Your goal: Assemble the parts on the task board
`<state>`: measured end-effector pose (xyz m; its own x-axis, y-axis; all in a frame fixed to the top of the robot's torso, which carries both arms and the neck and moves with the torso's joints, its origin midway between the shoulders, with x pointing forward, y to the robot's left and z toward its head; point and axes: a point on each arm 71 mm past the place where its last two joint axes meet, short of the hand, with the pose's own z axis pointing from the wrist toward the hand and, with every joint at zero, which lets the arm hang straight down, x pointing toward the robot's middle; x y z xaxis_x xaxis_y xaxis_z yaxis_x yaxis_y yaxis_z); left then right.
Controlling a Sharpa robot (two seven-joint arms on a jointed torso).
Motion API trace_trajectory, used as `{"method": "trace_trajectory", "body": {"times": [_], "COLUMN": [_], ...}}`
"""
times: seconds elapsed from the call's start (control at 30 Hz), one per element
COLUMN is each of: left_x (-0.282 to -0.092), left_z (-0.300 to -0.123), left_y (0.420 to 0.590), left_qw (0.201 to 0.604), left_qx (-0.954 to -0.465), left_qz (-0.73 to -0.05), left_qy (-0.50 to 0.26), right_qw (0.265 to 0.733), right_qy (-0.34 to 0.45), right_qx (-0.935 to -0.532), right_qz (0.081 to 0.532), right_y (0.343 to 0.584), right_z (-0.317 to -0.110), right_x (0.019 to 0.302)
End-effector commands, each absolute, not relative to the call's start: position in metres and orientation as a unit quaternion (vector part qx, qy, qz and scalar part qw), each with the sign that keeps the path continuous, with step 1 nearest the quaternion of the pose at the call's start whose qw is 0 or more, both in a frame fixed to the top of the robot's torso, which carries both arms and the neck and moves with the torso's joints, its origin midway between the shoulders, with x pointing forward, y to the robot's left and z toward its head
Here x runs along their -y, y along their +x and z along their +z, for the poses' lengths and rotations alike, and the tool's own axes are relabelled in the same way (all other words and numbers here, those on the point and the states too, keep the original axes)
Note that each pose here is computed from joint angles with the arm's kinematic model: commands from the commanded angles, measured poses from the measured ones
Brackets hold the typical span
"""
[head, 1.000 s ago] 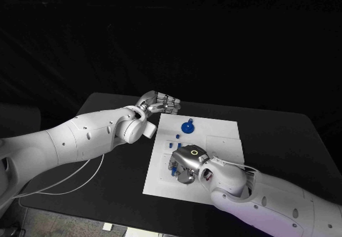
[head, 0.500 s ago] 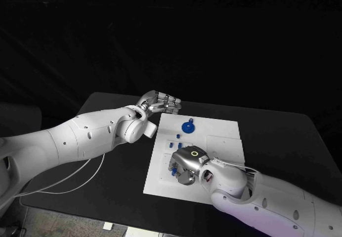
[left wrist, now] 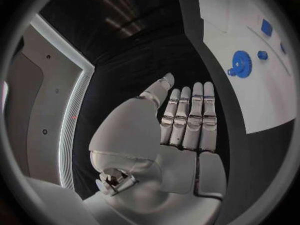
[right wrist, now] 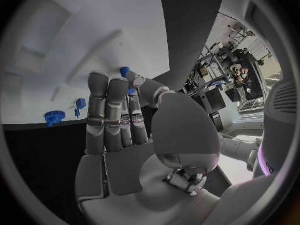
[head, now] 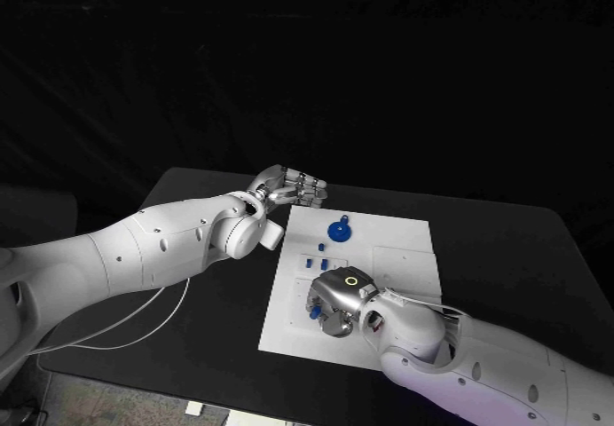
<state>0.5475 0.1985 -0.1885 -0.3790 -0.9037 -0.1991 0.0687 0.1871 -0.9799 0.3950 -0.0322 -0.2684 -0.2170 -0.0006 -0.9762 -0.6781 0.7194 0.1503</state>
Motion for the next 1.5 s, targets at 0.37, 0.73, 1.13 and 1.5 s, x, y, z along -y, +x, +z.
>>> {"method": "trace_trajectory", "body": {"times": [0.37,0.73,1.13,1.5], "left_x": [-0.197,-0.198,-0.199,-0.205], "left_z": [-0.188,-0.188,-0.189,-0.188], "left_y": [0.547,0.547,0.547,0.546], "left_qw": [0.441,0.441,0.441,0.447], "left_qx": [-0.628,-0.629,-0.629,-0.626], "left_qz": [-0.548,-0.548,-0.546,-0.545], "left_qy": [-0.332,-0.332,-0.333,-0.334], "right_qw": [0.570,0.581,0.597,0.591], "right_qy": [-0.228,-0.201,-0.173,-0.053], "right_qx": [-0.736,-0.722,-0.710,-0.725], "right_qz": [0.286,0.317,0.332,0.349], "right_y": [0.398,0.395,0.393,0.421], "right_z": [-0.279,-0.273,-0.264,-0.225], "right_x": [0.037,0.039,0.052,0.110]}}
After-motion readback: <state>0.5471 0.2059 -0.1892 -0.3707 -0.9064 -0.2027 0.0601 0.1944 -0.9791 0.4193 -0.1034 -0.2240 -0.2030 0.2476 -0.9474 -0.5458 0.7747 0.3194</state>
